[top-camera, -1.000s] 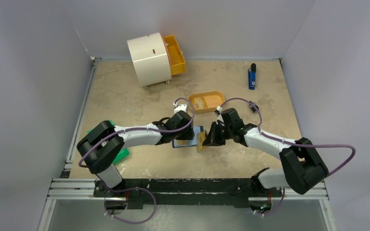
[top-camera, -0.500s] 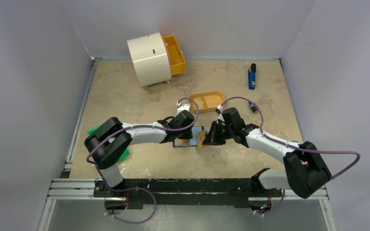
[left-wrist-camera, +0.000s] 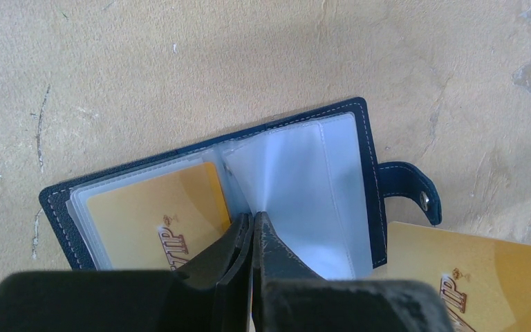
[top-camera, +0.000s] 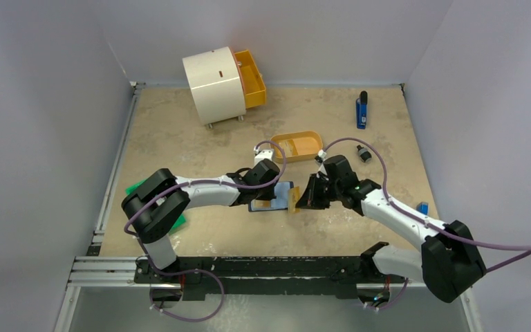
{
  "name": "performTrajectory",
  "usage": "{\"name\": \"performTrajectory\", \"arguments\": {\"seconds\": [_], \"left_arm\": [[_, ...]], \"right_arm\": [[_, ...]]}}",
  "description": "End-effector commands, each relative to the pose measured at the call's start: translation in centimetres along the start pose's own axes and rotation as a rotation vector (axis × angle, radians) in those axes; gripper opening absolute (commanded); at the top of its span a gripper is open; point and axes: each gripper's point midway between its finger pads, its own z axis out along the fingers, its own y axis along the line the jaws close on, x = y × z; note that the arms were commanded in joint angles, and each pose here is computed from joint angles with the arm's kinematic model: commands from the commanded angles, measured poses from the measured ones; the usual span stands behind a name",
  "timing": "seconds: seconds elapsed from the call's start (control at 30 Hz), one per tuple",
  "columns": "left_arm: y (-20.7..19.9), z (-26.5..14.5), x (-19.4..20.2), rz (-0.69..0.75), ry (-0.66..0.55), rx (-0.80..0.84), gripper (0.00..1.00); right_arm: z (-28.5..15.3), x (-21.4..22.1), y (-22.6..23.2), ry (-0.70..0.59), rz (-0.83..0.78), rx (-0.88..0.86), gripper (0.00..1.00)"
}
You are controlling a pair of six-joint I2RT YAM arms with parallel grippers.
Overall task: Put the credit cards into the card holder
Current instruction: Turn over the card slot in the card holder.
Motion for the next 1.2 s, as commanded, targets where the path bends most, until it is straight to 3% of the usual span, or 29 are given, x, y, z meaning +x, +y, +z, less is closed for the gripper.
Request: {"name": "performTrajectory", "arguments": {"seconds": [0.0, 0.4, 0.73, 1.0, 1.17], "left_arm": [[1.0, -0.1, 0.5, 0.02, 0.009, -0.039, 0.0], [0.7, -0.3, 0.3, 0.014, 0.003, -0.027, 0.0], [0.0, -0.8, -0.3, 0.004, 0.002, -0.005, 0.0], [-1.4, -3.1, -2.9, -0.008, -0.034, 0.016, 0.28], [-0.8, -4.7, -3.7, -0.005, -0.051, -0.011, 0.35]], "right_arm": [[0.1, -0.2, -0.4, -0.01, 0.003, 0.022, 0.0], [1.9, -0.1, 0.0, 0.063, -0.021, -0.009, 0.0], [1.9, -1.6, 2.2, 0.016, -0.084, -0.107, 0.0], [2.1, -2.2, 3.2, 0.02, -0.093, -0.142, 0.0], [2.6, -2.6, 3.8, 0.023, -0.097, -0.161, 0.0]]}}
